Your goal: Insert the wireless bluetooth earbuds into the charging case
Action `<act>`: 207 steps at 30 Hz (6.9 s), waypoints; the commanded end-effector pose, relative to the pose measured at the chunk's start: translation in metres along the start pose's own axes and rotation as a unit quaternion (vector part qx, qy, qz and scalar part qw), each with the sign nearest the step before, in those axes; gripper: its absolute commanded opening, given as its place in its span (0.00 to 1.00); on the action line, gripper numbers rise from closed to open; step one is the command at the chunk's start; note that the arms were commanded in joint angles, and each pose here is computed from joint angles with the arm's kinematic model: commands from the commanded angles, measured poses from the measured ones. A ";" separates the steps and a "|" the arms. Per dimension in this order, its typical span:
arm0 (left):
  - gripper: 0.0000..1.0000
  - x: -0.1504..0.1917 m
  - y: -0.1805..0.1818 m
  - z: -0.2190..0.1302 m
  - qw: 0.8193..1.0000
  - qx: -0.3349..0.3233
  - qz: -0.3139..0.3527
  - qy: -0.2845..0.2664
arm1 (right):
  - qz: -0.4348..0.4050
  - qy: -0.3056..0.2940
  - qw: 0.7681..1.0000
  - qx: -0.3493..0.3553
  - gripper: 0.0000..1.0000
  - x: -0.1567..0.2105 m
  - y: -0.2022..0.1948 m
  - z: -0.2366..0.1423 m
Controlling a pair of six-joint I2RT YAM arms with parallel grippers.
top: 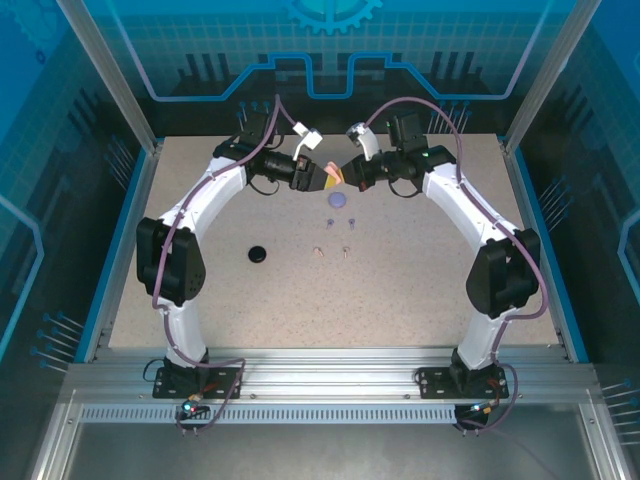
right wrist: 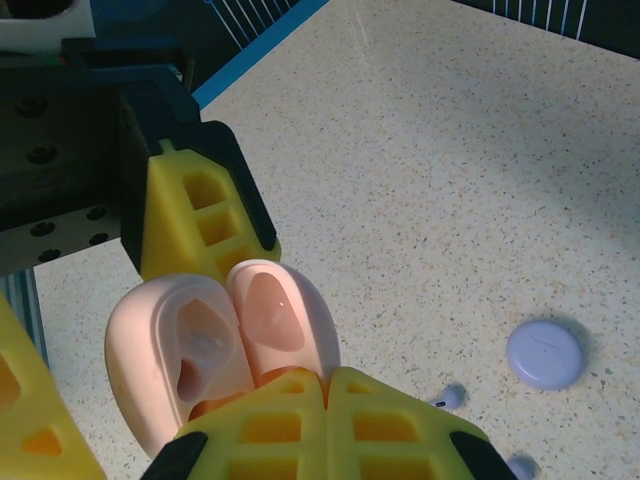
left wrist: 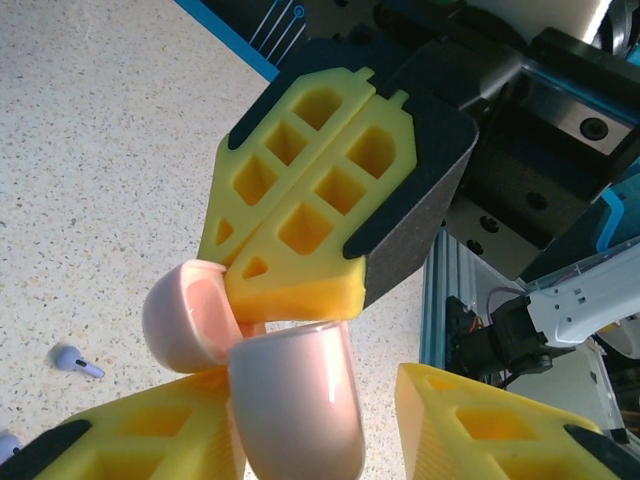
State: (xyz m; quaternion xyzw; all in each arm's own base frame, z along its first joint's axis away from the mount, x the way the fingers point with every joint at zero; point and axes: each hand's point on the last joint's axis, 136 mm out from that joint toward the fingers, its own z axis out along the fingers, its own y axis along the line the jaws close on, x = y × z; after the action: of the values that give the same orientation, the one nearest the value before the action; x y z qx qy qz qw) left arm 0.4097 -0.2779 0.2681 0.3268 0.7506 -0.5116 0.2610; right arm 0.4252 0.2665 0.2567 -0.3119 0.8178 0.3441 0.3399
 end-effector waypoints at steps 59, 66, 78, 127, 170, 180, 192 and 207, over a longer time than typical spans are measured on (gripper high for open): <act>0.00 -0.040 -0.045 -0.110 0.926 -0.170 0.106 -0.320 | 0.166 0.023 0.956 0.240 0.65 0.082 0.014 0.004; 0.00 -0.048 -0.067 -0.145 0.888 -0.216 0.121 -0.388 | 0.181 0.081 0.946 0.258 0.63 0.129 0.008 0.054; 0.00 -0.053 -0.095 -0.163 0.872 -0.203 0.130 -0.425 | 0.115 0.193 0.943 0.244 0.57 0.173 0.016 0.121; 0.00 -0.051 -0.100 -0.162 0.873 -0.189 0.133 -0.429 | 0.088 0.271 0.927 0.245 0.36 0.213 -0.001 0.160; 0.00 -0.022 -0.098 -0.149 0.810 -0.168 0.276 -0.490 | 0.060 0.028 0.967 0.247 0.21 0.024 0.043 0.002; 0.00 -0.008 -0.091 -0.122 0.787 -0.207 0.346 -0.466 | 0.035 -0.083 0.967 0.238 0.21 -0.045 0.077 -0.072; 0.00 -0.003 -0.098 -0.085 0.760 -0.234 0.417 -0.440 | -0.008 -0.189 0.962 0.195 0.21 -0.081 0.127 -0.111; 0.00 -0.004 -0.111 -0.068 0.756 -0.219 0.435 -0.436 | -0.102 -0.261 0.952 0.126 0.22 -0.084 0.187 -0.095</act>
State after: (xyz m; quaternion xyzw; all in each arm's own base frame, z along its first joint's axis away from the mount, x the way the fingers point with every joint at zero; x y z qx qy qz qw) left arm 0.3281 -0.2451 0.3427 0.2965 0.4552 -0.2659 0.7963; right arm 0.3072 0.3202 0.4117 -0.2455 0.7390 0.2619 0.5701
